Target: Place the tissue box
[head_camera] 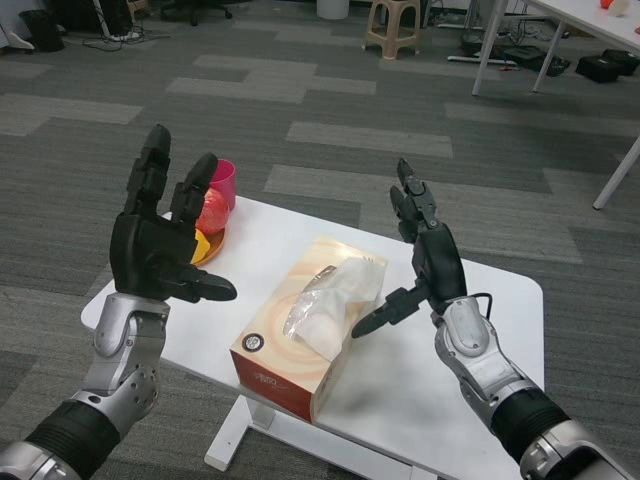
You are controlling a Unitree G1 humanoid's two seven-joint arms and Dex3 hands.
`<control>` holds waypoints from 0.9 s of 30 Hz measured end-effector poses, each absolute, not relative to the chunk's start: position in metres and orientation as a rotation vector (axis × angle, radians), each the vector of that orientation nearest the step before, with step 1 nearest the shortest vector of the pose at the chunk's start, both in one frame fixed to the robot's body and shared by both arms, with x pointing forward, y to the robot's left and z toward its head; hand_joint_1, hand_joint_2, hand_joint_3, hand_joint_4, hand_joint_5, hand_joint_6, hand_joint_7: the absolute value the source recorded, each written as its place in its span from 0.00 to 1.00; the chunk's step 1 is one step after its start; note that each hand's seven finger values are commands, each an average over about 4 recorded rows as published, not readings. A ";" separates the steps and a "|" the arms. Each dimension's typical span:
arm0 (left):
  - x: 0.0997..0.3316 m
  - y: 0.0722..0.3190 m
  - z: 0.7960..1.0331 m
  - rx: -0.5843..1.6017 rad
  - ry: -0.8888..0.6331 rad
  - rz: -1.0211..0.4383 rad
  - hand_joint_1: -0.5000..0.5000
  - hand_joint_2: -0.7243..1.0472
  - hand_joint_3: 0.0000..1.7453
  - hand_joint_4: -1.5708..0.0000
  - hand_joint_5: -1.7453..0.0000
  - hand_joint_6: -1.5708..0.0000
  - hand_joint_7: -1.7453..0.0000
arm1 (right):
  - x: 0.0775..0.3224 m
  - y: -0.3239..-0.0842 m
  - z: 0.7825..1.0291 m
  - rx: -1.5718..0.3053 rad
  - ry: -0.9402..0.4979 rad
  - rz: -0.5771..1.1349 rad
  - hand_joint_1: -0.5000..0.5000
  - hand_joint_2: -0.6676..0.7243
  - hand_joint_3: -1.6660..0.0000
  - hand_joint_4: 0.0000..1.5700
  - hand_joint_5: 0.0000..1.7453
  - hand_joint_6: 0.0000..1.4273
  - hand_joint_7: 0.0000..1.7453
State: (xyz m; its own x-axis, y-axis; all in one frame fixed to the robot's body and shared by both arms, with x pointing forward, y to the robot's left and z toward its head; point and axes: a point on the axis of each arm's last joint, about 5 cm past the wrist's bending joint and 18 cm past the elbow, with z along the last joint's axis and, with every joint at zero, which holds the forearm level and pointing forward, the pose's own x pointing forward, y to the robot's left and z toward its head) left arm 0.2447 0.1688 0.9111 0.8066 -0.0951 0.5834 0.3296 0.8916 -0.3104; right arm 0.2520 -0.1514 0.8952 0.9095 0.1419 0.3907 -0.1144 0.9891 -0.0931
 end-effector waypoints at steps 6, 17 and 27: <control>0.245 0.167 0.911 -0.416 -0.590 -0.245 1.00 0.35 0.00 1.00 0.71 1.00 1.00 | 0.252 -0.151 0.897 -0.060 -0.421 0.132 0.04 0.64 0.95 0.04 0.00 0.00 0.00; 0.247 0.164 0.915 -0.415 -0.605 -0.260 1.00 0.35 0.00 1.00 0.72 1.00 1.00 | 0.251 -0.153 0.903 -0.056 -0.450 0.134 0.04 0.64 0.95 0.04 0.00 0.00 0.00; 0.248 0.164 0.916 -0.406 -0.618 -0.266 1.00 0.31 0.00 1.00 0.76 1.00 1.00 | 0.251 -0.153 0.906 -0.051 -0.466 0.132 0.04 0.64 0.95 0.03 0.00 0.00 0.01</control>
